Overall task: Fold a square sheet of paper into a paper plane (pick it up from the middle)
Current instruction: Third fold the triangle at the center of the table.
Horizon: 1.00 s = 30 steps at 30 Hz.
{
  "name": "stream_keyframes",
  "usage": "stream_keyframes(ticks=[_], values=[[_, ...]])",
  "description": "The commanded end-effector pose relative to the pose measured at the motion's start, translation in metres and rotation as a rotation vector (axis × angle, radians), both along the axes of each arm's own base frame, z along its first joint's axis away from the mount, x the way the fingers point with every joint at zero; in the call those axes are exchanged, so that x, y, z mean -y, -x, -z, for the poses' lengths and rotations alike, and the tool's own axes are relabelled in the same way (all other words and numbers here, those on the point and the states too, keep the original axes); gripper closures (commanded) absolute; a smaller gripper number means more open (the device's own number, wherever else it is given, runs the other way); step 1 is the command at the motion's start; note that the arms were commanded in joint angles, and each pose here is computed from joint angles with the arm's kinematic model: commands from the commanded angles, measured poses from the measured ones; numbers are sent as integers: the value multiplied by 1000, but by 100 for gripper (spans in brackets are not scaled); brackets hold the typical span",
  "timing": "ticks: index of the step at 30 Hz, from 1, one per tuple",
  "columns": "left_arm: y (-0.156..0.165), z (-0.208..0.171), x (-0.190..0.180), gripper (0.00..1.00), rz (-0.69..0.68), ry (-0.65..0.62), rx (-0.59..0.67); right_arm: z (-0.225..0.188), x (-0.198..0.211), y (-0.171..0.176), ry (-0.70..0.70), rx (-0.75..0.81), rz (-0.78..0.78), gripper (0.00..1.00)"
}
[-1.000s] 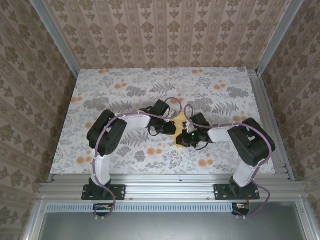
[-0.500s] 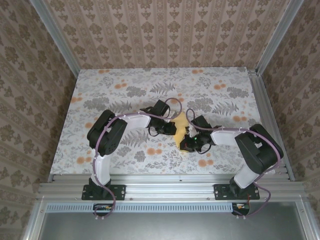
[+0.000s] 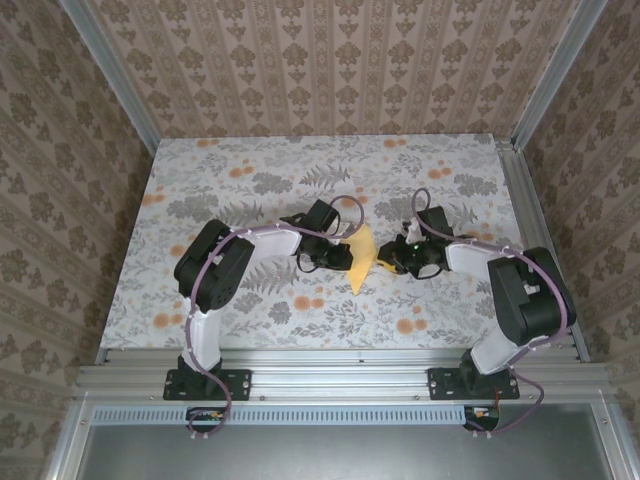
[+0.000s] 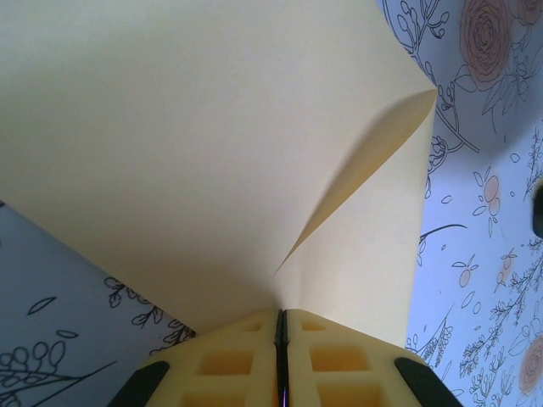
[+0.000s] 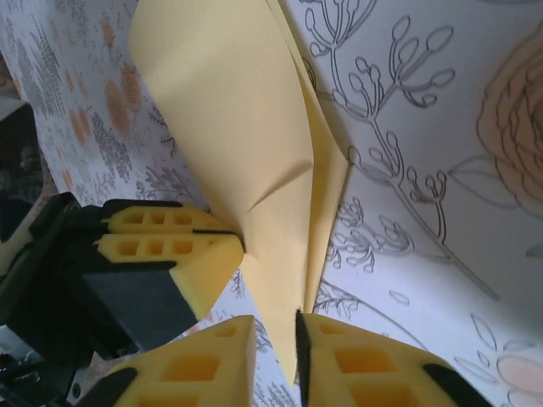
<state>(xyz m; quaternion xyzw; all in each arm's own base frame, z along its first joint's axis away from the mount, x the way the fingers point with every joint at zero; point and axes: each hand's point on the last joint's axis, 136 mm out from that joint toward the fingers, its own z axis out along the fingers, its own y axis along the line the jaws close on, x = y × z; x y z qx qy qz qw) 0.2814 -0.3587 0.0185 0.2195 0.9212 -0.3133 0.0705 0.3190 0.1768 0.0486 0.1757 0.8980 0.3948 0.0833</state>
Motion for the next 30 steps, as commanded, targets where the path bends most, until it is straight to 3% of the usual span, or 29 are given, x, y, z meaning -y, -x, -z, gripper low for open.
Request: stream_keyframes(ticks=[1,8,23,30], values=[[23,46,-39,90,-13,-187,-87,-4,-4,-15,-25,14,2,74],[23,46,-39,90,-14,-185,-89,4,-8,-32,-24,13,-3,72],[26,52,-41,90,-11,-193,-102,22,7,-22,109,-44,-21,67],[25,50,-39,90,-10,-186,-102,18,-8,-31,42,-14,-38,68]])
